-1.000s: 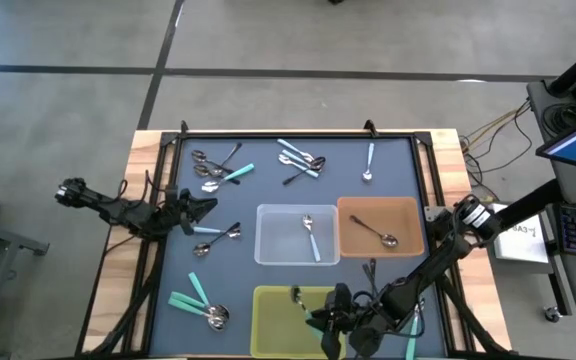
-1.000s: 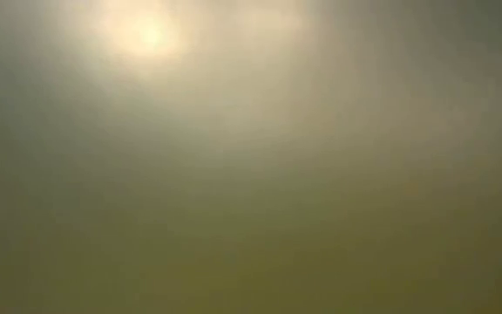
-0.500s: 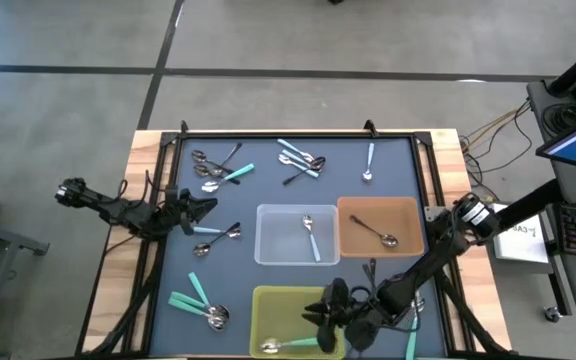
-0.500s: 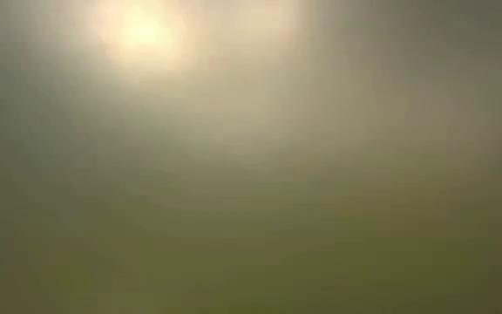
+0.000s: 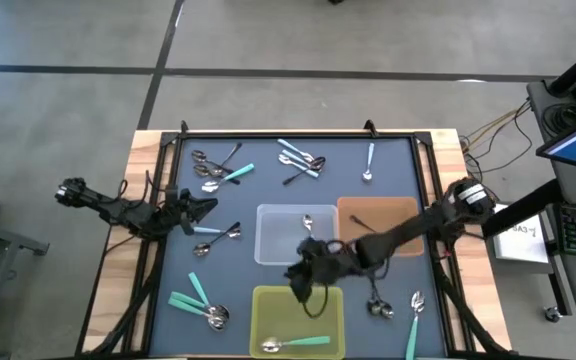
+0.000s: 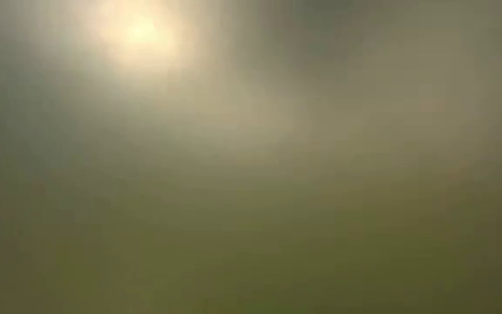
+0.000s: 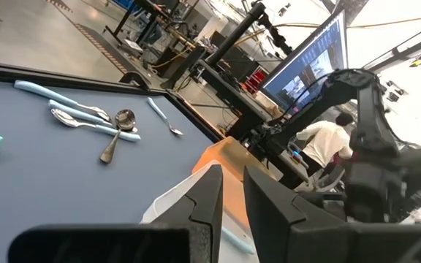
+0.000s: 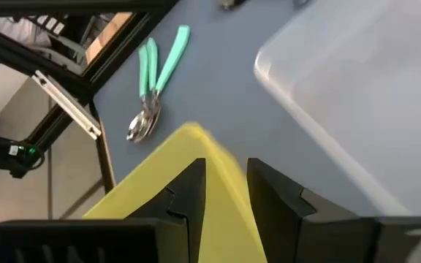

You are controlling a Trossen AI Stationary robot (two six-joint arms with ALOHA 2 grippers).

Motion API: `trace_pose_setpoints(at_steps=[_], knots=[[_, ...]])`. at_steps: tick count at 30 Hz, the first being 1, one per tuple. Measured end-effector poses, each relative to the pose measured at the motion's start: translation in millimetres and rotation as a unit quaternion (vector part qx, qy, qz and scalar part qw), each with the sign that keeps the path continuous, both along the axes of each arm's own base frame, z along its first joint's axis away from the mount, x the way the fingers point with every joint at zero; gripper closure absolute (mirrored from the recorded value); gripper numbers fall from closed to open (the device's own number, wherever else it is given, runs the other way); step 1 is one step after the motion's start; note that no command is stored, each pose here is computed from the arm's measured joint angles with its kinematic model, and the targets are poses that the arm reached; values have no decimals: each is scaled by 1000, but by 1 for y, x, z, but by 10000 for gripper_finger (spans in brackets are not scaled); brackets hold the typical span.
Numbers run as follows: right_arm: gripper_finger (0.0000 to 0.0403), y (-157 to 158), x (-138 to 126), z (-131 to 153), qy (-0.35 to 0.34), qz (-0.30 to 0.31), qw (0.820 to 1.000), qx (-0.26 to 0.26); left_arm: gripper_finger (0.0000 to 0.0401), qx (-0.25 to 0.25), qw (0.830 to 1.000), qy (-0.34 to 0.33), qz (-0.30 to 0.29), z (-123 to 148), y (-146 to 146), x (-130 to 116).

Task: Sort silverware by color (type)
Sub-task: Put the black spoon into the orange bin

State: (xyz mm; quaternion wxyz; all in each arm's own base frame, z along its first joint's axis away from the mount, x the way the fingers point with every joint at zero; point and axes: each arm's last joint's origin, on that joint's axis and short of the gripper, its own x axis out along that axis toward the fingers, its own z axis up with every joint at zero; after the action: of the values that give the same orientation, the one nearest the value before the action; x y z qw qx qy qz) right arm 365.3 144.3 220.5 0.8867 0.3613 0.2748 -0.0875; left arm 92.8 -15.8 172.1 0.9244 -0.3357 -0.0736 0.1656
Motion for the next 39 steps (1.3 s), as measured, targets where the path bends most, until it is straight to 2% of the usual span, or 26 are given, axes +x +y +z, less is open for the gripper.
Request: trace_pose_setpoints(at_steps=[5,10,15,25,29,35,39], knots=[[309,-42,-6,25,18,28,998,-61,361,0,1000,0,0,0,0,0],[309,-84,-25,33,110,51,984,-132,361,0,1000,0,0,0,0,0],[309,-116,-40,38,171,81,962,-199,361,0,1000,0,0,0,0,0],[308,-177,-48,45,202,151,907,-337,361,1,1000,1,0,0,0,0],[293,-201,-49,39,228,163,890,-361,361,1,1000,1,0,0,0,0],[259,-227,-52,34,246,163,885,-361,361,1,1000,1,0,0,0,0],[250,-242,-56,33,257,152,883,-362,361,1,1000,1,0,0,0,0]])
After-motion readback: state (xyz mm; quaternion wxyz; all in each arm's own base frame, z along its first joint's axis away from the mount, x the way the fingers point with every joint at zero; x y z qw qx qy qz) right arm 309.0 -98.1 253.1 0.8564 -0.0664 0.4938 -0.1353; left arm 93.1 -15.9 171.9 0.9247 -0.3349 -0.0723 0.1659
